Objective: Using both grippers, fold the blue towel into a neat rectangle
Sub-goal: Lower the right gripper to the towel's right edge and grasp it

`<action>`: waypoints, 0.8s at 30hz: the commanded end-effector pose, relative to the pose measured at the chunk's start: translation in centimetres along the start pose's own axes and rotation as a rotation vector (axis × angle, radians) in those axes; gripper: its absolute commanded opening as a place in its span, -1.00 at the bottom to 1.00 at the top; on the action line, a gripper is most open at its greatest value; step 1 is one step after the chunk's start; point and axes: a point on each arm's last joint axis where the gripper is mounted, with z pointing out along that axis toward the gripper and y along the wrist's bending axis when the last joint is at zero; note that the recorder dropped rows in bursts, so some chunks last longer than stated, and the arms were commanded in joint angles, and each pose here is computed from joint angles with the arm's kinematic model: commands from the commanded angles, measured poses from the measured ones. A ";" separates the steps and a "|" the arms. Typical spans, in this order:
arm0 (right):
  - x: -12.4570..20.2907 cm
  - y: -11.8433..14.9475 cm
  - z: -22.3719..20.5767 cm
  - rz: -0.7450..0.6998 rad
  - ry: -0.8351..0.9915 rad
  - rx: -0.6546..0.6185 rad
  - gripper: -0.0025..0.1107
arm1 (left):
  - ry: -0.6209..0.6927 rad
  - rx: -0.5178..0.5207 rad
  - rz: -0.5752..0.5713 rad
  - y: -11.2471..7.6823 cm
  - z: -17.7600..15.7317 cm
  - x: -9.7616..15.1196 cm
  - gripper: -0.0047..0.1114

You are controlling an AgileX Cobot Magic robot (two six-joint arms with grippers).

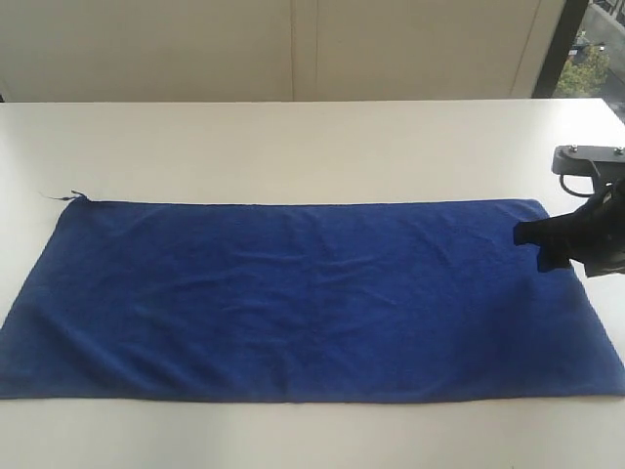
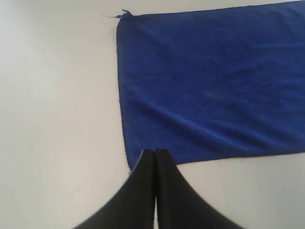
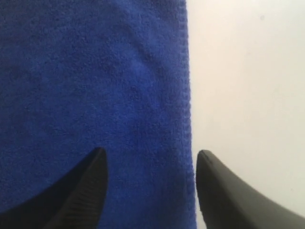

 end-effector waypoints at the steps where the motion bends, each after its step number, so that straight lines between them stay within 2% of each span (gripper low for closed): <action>1: -0.1 -1.1 0.6 0.013 0.004 0.017 -0.01 | 0.005 0.005 -0.013 -0.1 0.0 0.2 -0.92; 24: 0.8 -1.0 2.0 0.063 0.079 -0.001 -0.02 | 0.005 0.005 -0.013 -0.1 0.0 0.2 -0.92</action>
